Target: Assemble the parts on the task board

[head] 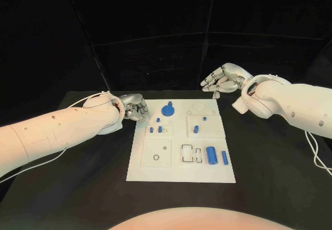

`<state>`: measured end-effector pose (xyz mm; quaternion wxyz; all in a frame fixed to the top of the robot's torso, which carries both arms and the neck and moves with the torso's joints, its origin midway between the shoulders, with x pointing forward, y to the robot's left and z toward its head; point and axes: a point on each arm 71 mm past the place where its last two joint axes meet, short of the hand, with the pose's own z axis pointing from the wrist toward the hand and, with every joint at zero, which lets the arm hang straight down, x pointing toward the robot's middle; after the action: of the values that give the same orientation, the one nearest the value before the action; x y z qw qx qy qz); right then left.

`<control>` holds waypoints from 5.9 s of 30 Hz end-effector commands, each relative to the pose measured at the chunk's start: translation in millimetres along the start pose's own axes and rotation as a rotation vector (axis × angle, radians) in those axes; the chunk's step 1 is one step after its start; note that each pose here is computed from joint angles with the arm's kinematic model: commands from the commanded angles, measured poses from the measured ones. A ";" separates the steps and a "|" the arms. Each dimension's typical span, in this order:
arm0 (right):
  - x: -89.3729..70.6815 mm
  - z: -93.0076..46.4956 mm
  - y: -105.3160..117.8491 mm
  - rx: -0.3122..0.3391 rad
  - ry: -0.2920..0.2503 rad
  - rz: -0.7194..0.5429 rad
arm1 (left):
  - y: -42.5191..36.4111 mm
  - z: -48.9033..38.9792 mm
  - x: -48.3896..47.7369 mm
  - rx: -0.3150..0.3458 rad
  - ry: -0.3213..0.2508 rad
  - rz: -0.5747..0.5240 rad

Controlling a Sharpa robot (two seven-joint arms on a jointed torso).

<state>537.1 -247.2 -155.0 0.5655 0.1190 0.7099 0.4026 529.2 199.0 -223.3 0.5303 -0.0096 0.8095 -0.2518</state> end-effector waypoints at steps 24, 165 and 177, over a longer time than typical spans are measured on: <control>50.0 -23.5 -3.9 0.067 0.161 -0.644 | -13.5 -52.4 -18.1 0.389 -0.217 -1.006; 203.6 -42.5 78.4 -0.285 0.356 -0.519 | -15.6 -36.3 -11.1 0.359 -0.189 -1.040; 211.9 -36.7 79.6 -0.290 0.350 -0.545 | -17.4 -35.7 -10.5 0.364 -0.182 -1.042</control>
<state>410.9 -80.2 -247.4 0.5300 -0.2175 0.7392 0.3542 498.7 202.2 -197.2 0.4023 -0.3396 0.5935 -0.6087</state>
